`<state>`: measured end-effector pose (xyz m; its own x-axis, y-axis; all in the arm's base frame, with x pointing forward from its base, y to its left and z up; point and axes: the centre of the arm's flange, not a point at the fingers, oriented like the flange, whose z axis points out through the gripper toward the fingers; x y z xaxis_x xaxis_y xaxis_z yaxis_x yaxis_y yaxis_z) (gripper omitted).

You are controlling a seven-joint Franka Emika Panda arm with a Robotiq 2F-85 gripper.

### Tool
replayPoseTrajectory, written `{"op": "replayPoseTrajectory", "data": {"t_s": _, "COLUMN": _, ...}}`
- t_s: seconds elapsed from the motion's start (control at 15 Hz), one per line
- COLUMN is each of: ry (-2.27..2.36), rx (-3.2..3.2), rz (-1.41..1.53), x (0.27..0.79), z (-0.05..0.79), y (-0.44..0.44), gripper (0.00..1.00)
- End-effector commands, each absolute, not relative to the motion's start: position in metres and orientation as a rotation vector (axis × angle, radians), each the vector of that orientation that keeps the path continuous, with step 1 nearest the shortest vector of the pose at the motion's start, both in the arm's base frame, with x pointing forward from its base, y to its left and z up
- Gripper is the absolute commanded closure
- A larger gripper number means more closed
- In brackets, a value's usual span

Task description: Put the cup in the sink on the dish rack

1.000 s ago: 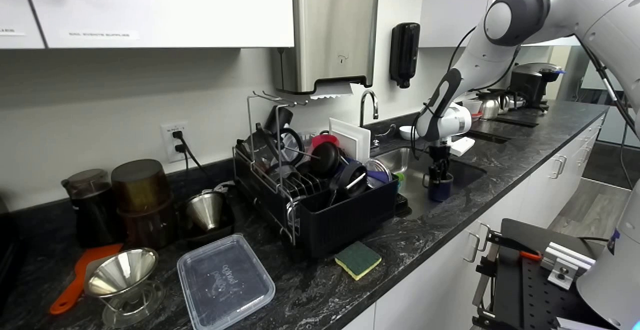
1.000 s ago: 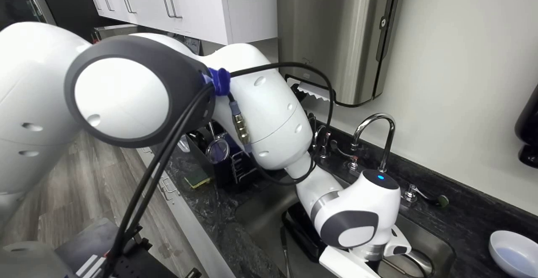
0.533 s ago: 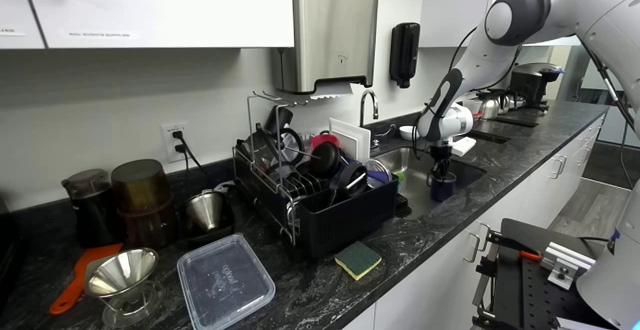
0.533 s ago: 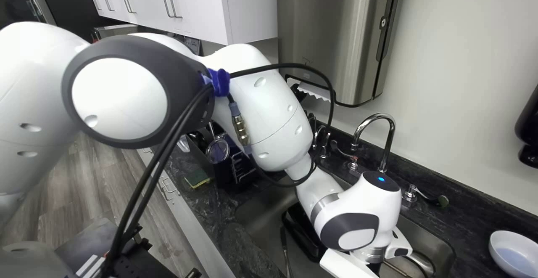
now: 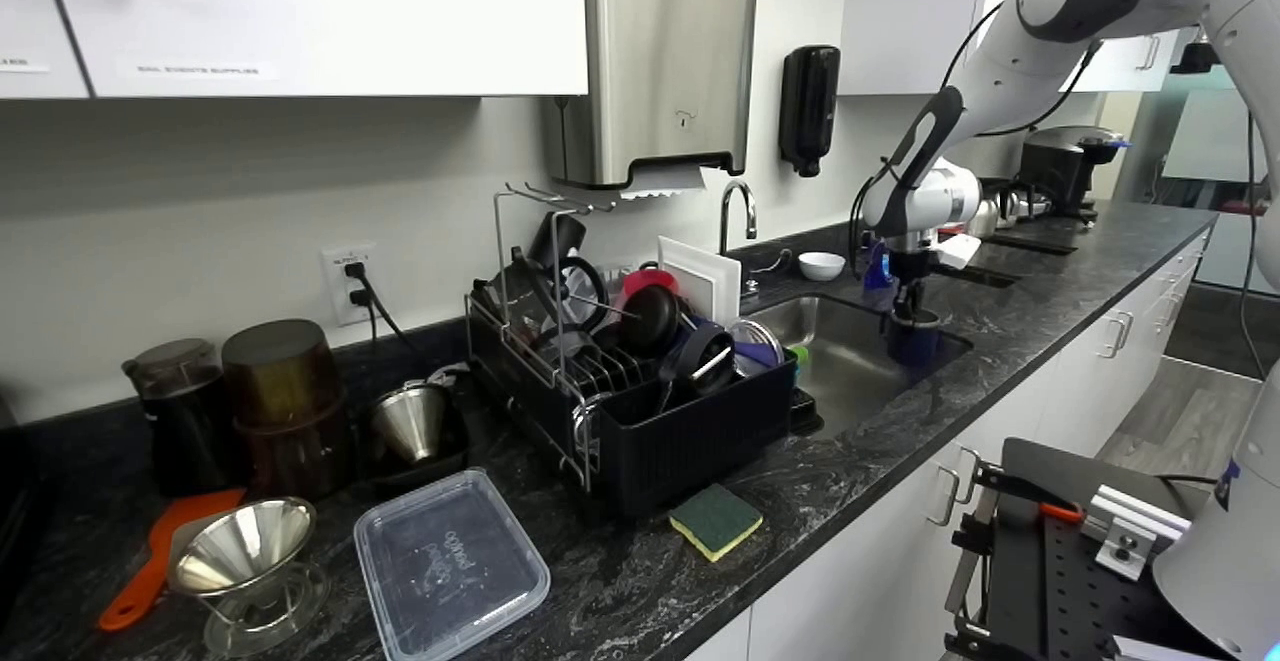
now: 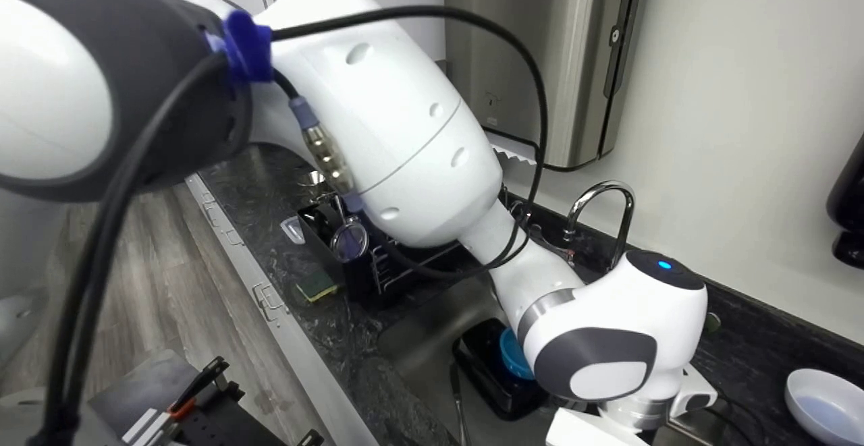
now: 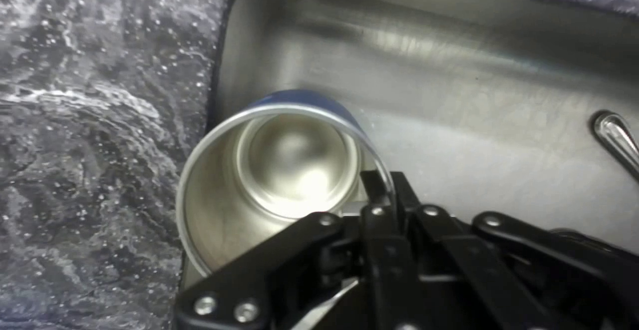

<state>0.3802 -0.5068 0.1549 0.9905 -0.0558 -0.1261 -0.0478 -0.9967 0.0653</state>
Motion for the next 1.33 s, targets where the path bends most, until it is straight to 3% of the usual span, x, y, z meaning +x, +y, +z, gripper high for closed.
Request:
{"op": "replayPoseTrajectory", "data": {"t_s": 0.0, "ry": 0.032, "rx": 3.101, "rz": -0.188, "x": 0.358, "z": 0.19, "y": -0.488, "gripper": 0.98}}
{"op": "replayPoseTrajectory", "data": {"t_s": 0.93, "ry": 0.922, "rx": 3.123, "rz": -0.204, "x": 0.317, "z": 0.255, "y": -0.392, "gripper": 0.98}}
{"op": "replayPoseTrajectory", "data": {"t_s": 1.27, "ry": 0.898, "rx": 3.134, "rz": -0.218, "x": 0.328, "z": 0.248, "y": -0.387, "gripper": 0.93}}
